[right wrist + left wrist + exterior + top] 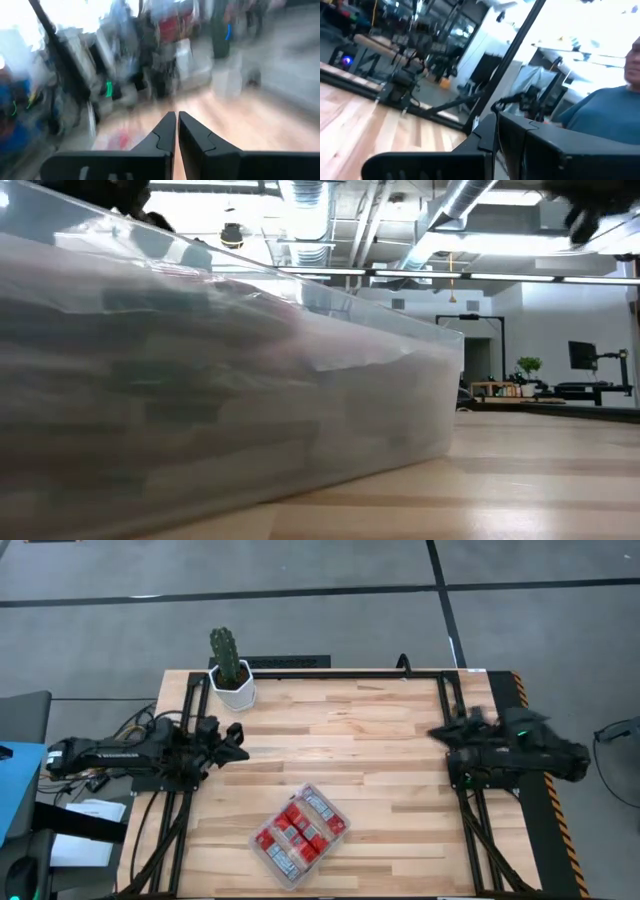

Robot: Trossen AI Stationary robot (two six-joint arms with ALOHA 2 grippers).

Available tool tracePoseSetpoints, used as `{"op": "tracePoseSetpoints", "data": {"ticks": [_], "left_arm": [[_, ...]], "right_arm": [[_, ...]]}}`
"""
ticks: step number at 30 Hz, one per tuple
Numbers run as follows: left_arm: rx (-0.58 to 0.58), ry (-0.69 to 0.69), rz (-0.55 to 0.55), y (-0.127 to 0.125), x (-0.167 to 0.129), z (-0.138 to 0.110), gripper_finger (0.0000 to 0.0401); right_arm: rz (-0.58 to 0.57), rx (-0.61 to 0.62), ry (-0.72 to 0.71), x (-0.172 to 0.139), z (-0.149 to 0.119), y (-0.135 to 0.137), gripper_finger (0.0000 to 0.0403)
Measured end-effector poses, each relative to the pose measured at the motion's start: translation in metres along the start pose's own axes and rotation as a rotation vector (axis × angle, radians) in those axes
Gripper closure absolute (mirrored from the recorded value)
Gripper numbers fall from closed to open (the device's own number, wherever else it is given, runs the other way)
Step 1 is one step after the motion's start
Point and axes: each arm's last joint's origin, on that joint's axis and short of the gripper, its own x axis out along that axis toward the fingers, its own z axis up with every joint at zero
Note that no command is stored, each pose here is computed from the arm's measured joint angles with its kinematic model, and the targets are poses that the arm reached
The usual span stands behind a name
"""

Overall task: Sort popcorn bags into baskets
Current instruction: Return to Home Position

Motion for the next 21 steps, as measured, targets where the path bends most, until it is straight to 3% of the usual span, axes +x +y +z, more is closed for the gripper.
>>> {"op": "tracePoseSetpoints", "data": {"ticks": [6, 13, 21], "left_arm": [[-0.027, -0.048, -0.038, 0.007, -0.024, -0.023, 0.0395], [0.007, 0.034, 0.026, 0.011, -0.028, -0.031, 0.0395], [0.052, 0.121, 0.157, 0.02, -0.032, -0.042, 0.0395]], "right_arm": [[0.025, 0.073, -0.019, 0.032, -0.051, -0.015, 0.0357], [0.019, 0.1, -0.065, 0.05, -0.092, -0.029, 0.0357], [0.008, 0.073, -0.047, 0.053, -0.103, -0.033, 0.0357]]}}
